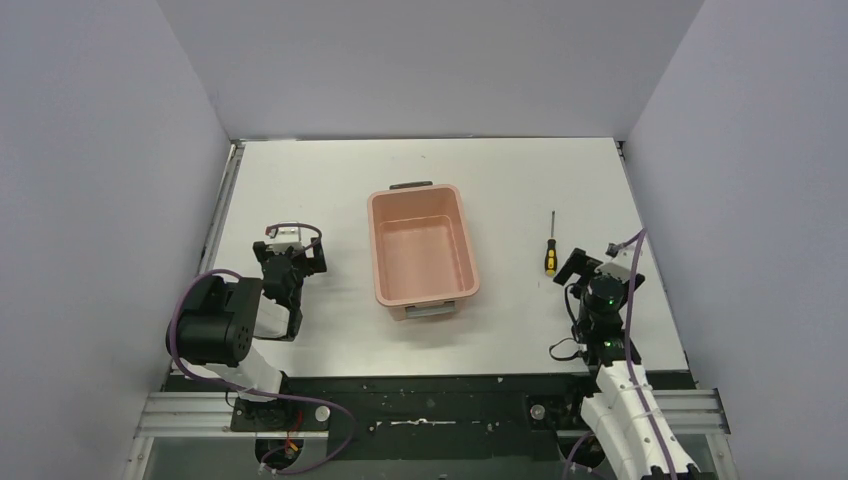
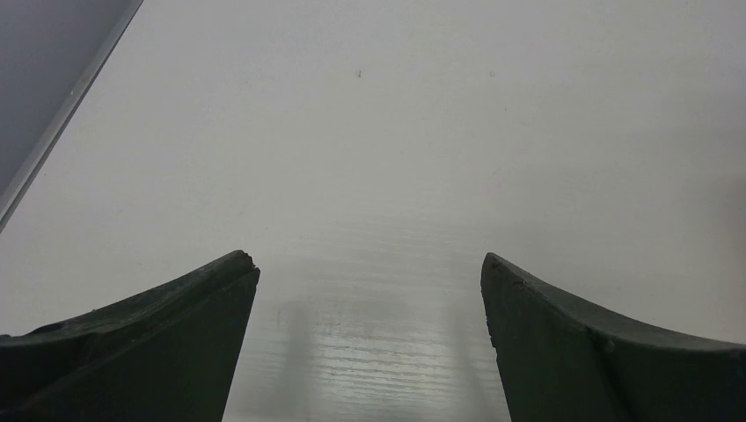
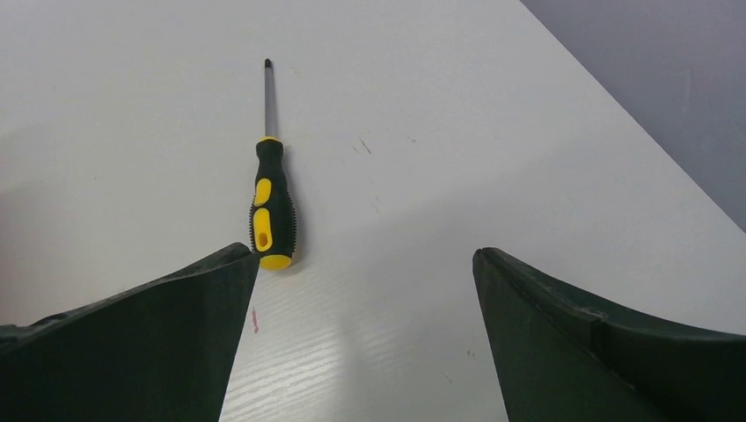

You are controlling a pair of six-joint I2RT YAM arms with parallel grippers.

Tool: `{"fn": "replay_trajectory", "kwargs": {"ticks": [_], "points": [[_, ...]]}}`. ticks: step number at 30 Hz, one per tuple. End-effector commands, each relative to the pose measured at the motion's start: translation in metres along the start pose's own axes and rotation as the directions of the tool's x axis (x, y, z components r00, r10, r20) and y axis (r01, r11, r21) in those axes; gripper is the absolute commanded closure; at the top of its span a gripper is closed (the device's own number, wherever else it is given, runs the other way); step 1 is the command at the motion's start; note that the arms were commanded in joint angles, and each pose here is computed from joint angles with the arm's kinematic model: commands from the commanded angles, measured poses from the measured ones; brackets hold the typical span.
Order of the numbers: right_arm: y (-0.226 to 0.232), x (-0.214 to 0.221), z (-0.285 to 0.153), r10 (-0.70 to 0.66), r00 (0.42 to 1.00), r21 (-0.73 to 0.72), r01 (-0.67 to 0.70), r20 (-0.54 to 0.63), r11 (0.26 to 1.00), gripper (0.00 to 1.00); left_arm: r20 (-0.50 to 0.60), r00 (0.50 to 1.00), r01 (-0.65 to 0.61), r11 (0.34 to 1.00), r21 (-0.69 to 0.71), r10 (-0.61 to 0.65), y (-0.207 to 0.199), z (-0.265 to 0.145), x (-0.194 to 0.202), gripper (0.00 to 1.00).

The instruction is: Put the screwdriver in the bin

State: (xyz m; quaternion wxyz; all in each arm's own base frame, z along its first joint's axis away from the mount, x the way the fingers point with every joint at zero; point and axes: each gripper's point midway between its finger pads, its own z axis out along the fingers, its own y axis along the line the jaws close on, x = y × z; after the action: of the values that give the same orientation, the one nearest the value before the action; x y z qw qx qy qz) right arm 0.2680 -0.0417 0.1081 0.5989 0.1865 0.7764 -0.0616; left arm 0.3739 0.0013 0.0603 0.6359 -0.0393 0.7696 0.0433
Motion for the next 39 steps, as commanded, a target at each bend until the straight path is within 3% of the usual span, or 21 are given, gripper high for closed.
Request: {"fn": "replay_trajectory", "kwargs": {"ticks": [1,5,8,12,18,22,26,28,31,33,39], "points": [[0.025,-0.074,0.004,0.080,0.994,-0.047,-0.077,0.075,0.996,0.00,0.046,0.999,0.014,1.000,0.006,-0.015,-0.001,0.003,-0.014,0.03],[0.057,-0.125,0.017,0.019,1.000,-0.106,-0.021,-0.016,0.994,0.00,0.046,0.999,0.015,1.000,0.006,-0.015,-0.001,0.003,-0.014,0.03],[0.075,-0.130,0.039,-0.068,0.981,-0.121,0.046,-0.182,0.992,0.00,0.046,0.999,0.015,1.000,0.006,-0.015,-0.001,0.004,-0.014,0.03],[0.081,-0.095,0.074,-0.179,0.896,-0.119,0.142,-0.406,0.983,0.00,0.046,0.999,0.015,1.000,0.006,-0.015,-0.001,0.003,-0.015,0.03],[0.085,-0.014,0.103,-0.266,0.754,-0.192,0.186,-0.601,0.963,0.05,0.045,0.999,0.014,1.000,0.005,-0.014,-0.001,0.004,-0.014,0.03],[0.084,0.036,0.111,-0.286,0.670,-0.225,0.178,-0.686,0.958,0.17,0.045,0.999,0.014,1.000,0.006,-0.014,-0.001,0.003,-0.014,0.03],[0.071,0.064,0.114,-0.289,0.625,-0.200,0.211,-0.725,0.957,0.30,0.046,0.999,0.015,1.000,0.005,-0.015,-0.001,0.004,-0.015,0.03],[0.061,0.072,0.116,-0.300,0.602,-0.180,0.253,-0.740,0.951,0.44,0.046,0.999,0.015,1.000,0.006,-0.015,-0.001,0.003,-0.014,0.03],[0.055,0.076,0.117,-0.312,0.574,-0.174,0.283,-0.757,0.943,0.80,0.045,0.999,0.014,1.000,0.005,-0.015,-0.001,0.003,-0.014,0.03],[0.057,0.062,0.117,-0.322,0.580,-0.178,0.292,-0.748,0.940,0.97,0.046,0.999,0.015,1.000,0.006,-0.015,-0.001,0.003,-0.014,0.03],[0.085,-0.038,0.106,-0.338,0.662,-0.188,0.288,-0.669,0.939,1.00,0.047,0.999,0.015,1.000,0.005,-0.015,-0.001,0.004,-0.015,0.03]]}}
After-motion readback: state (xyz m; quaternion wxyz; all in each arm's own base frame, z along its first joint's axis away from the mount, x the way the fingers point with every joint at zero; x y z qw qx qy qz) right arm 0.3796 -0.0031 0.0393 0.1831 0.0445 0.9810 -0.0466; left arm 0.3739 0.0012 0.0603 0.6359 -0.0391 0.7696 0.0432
